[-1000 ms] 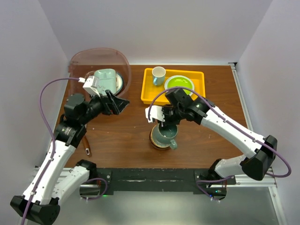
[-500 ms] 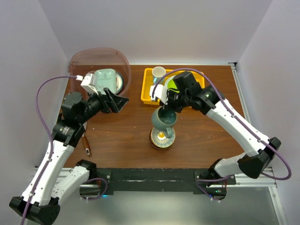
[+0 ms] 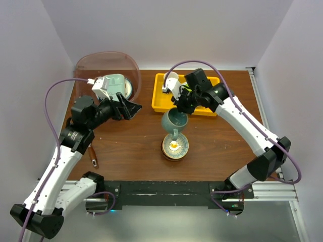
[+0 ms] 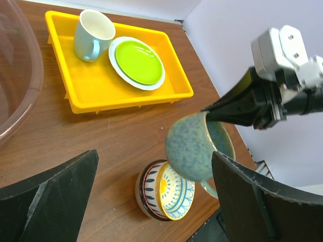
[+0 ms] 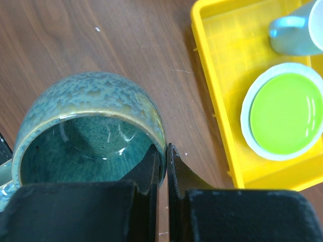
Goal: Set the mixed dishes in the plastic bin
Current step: Pick up the cup at the center of the board.
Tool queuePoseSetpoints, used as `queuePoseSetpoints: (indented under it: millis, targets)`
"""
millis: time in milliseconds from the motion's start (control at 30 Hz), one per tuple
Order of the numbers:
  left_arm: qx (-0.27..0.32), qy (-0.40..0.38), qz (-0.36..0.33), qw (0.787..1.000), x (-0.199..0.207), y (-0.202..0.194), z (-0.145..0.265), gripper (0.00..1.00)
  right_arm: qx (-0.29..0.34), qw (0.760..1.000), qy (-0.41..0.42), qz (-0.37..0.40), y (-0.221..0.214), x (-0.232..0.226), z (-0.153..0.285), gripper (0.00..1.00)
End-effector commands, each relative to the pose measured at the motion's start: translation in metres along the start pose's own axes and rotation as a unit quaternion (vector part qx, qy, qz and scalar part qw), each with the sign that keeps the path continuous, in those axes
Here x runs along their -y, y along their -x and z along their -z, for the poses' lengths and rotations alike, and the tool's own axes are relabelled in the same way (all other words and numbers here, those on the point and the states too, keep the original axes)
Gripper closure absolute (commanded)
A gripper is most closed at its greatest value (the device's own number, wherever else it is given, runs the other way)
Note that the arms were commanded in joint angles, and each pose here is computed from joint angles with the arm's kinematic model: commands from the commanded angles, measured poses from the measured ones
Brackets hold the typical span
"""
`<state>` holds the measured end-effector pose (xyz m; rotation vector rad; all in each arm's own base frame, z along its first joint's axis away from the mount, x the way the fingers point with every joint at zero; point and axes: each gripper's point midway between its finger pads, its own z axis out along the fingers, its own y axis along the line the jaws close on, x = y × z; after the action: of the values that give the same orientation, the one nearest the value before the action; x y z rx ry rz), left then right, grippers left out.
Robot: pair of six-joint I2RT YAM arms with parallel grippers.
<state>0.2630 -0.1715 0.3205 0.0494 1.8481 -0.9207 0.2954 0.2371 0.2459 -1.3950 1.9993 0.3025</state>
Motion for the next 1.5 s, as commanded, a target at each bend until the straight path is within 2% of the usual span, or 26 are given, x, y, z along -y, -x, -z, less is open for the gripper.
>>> queuePoseSetpoints:
  millis: [0, 200, 500, 667, 867, 967, 1000, 1067, 1100, 1167, 1200, 1367, 1467]
  targets:
    - [0.016, -0.019, -0.006, 1.000, 0.017, 0.014, -0.003, 0.00, 0.094, 0.994, -0.035, -0.053, 0.050, 0.026, 0.027, 1.00]
    - [0.001, -0.005, -0.022, 1.000, 0.016, 0.006, -0.012, 0.00, 0.097, 0.990, -0.042, -0.095, 0.050, 0.039, 0.022, 1.00]
    - [-0.009, 0.034, -0.103, 0.994, 0.006, -0.011, -0.025, 0.00, 0.093, 0.976, -0.044, -0.195, 0.039, 0.061, 0.011, 1.00]
    - [-0.006, 0.018, -0.165, 0.986, 0.030, -0.025, -0.040, 0.00, 0.092, 0.964, -0.060, -0.244, 0.035, 0.076, 0.011, 1.00]
    - [-0.007, 0.011, -0.263, 0.965, 0.060, -0.042, -0.056, 0.02, 0.069, 0.956, -0.105, -0.267, 0.022, 0.090, 0.008, 1.00]
    - [-0.027, 0.021, -0.305, 0.952, 0.067, -0.049, -0.068, 0.09, 0.054, 0.954, -0.112, -0.271, 0.016, 0.092, 0.005, 1.00]
    - [-0.058, 0.033, -0.325, 0.943, 0.061, -0.063, -0.076, 0.12, 0.052, 0.954, -0.113, -0.272, 0.015, 0.092, 0.004, 1.00]
    - [-0.064, 0.039, -0.337, 0.938, 0.068, -0.056, -0.082, 0.16, 0.045, 0.954, -0.113, -0.273, 0.012, 0.091, 0.003, 1.00]
    - [-0.092, 0.052, -0.355, 0.929, 0.061, -0.068, -0.089, 0.21, 0.044, 0.954, -0.114, -0.273, 0.011, 0.092, 0.002, 1.00]
    - [-0.097, 0.055, -0.368, 0.923, 0.069, -0.063, -0.094, 0.25, 0.038, 0.954, -0.114, -0.276, 0.008, 0.092, 0.001, 1.00]
    - [-0.120, 0.065, -0.380, 0.915, 0.064, -0.074, -0.099, 0.28, 0.037, 0.953, -0.114, -0.277, 0.008, 0.091, 0.000, 1.00]
    - [-0.163, 0.090, -0.415, 0.891, 0.066, -0.086, -0.108, 0.37, 0.036, 0.952, -0.111, -0.284, 0.008, 0.090, 0.000, 1.00]
    - [-0.176, 0.093, -0.443, 0.874, 0.068, -0.092, -0.112, 0.38, 0.034, 0.950, -0.111, -0.289, 0.008, 0.090, -0.001, 1.00]
